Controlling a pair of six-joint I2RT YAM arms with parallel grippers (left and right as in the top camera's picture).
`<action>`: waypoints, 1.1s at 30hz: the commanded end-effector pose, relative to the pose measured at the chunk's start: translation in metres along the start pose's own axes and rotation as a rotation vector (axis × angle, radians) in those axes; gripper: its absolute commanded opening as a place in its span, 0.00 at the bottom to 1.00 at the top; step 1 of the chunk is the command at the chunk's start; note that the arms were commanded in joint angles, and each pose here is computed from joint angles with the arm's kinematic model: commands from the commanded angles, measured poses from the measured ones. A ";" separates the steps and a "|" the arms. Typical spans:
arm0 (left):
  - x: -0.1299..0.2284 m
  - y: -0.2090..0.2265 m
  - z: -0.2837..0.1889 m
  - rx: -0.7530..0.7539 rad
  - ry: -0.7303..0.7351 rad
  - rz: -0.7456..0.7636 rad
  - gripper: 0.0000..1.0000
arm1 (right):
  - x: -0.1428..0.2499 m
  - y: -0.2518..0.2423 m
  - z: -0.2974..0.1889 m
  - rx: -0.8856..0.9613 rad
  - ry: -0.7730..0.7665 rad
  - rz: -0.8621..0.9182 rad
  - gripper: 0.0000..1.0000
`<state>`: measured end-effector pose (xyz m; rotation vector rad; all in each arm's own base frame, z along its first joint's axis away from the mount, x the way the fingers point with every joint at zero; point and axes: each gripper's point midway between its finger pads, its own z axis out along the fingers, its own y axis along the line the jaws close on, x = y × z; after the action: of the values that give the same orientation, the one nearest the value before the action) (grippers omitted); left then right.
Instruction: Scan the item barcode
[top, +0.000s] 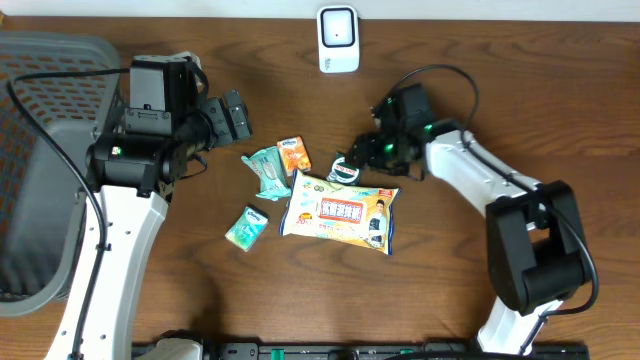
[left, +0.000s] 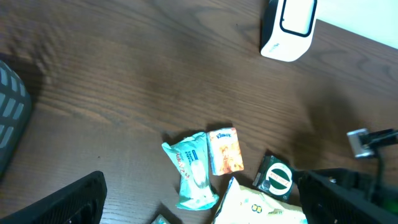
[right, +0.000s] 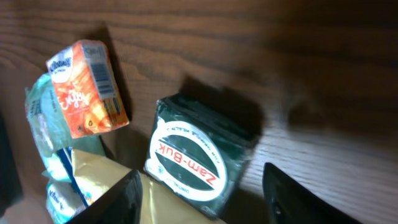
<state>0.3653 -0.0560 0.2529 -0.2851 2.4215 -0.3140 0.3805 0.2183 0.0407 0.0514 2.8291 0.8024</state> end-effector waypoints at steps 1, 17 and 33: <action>-0.002 0.003 -0.001 -0.011 -0.007 0.003 0.98 | 0.007 0.004 0.017 0.080 -0.030 0.038 0.65; -0.002 0.003 -0.001 -0.011 -0.007 0.003 0.98 | 0.005 -0.006 0.058 0.228 -0.128 -0.007 0.68; -0.002 0.003 -0.001 -0.011 -0.007 0.003 0.98 | 0.022 0.010 0.069 0.324 -0.134 -0.273 0.73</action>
<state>0.3653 -0.0560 0.2529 -0.2851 2.4215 -0.3140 0.3854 0.2694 0.0093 -0.1656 2.6786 0.3744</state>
